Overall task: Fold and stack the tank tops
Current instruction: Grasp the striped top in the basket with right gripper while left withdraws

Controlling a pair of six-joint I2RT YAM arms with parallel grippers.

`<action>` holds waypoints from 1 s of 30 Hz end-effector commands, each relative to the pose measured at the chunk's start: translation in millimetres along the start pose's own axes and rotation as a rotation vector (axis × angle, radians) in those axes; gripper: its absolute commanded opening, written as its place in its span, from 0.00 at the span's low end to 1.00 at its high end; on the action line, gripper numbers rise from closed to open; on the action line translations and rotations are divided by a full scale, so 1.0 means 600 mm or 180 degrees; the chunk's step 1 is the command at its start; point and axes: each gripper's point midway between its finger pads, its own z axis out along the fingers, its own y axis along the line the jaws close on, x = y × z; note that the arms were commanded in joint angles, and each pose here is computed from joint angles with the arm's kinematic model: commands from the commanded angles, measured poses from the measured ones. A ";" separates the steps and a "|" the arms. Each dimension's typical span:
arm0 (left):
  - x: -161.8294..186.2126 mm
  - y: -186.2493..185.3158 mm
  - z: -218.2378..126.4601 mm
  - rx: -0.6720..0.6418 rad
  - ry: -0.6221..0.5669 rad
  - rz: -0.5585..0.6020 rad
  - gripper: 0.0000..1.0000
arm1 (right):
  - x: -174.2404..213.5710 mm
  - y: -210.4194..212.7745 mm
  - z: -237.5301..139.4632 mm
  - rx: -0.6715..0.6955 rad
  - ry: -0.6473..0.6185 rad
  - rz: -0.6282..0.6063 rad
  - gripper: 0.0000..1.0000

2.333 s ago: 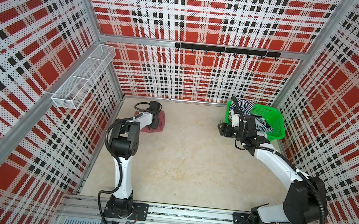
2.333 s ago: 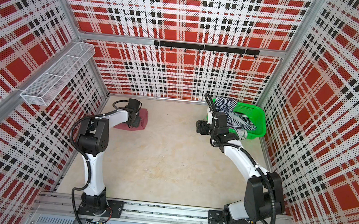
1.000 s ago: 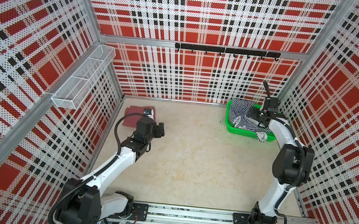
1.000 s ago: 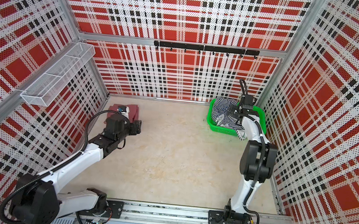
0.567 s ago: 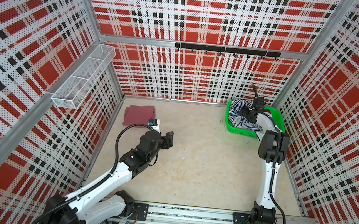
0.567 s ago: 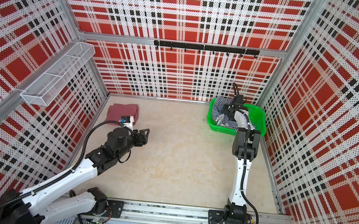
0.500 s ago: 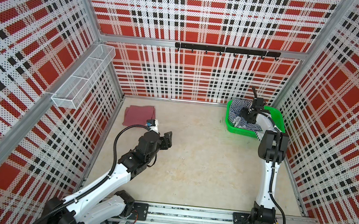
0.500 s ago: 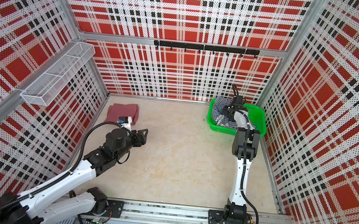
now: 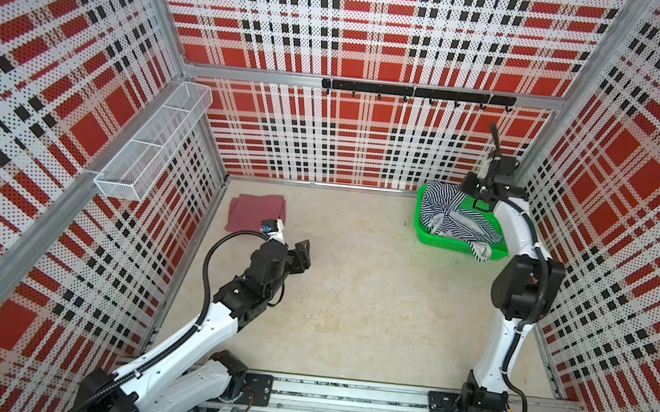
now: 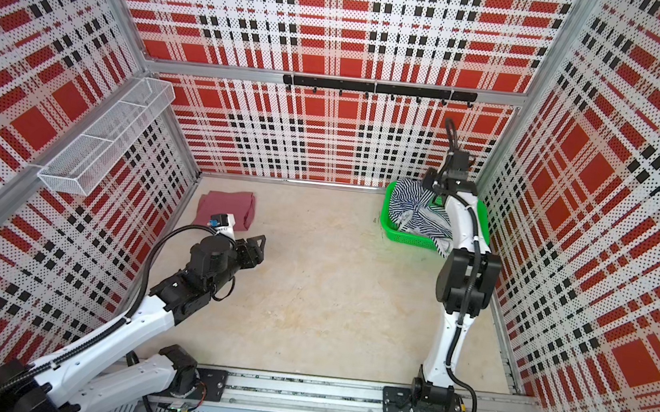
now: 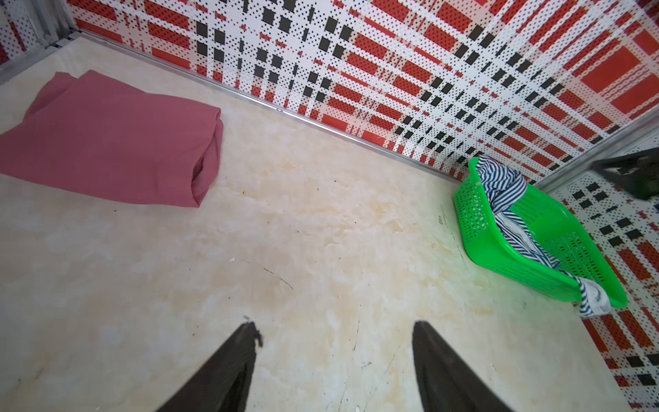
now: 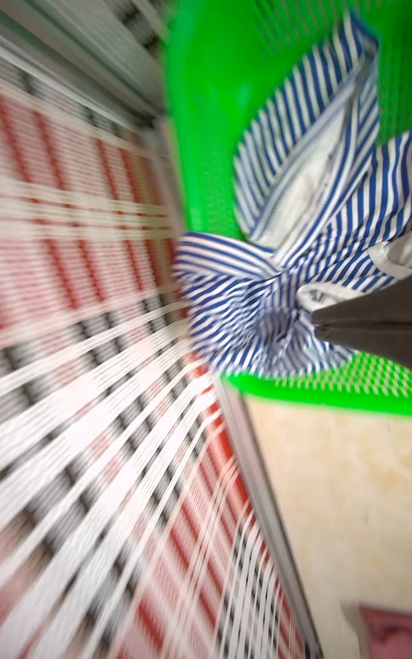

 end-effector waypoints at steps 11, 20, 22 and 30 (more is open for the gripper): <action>-0.017 0.002 0.008 0.0081 0.0006 -0.0040 0.76 | 0.140 -0.008 0.051 0.0000 0.0571 -0.0041 0.47; -0.018 0.010 0.002 0.0059 -0.0020 -0.0094 0.78 | 0.244 -0.068 0.178 0.0287 0.0810 0.0286 0.86; -0.019 0.012 0.005 0.0044 -0.0012 -0.0096 0.78 | 0.261 -0.076 0.203 0.0307 0.0843 0.0376 0.88; -0.016 0.010 0.016 0.0059 0.0029 -0.0085 0.78 | 0.298 -0.078 0.276 0.0175 0.0843 0.0826 0.83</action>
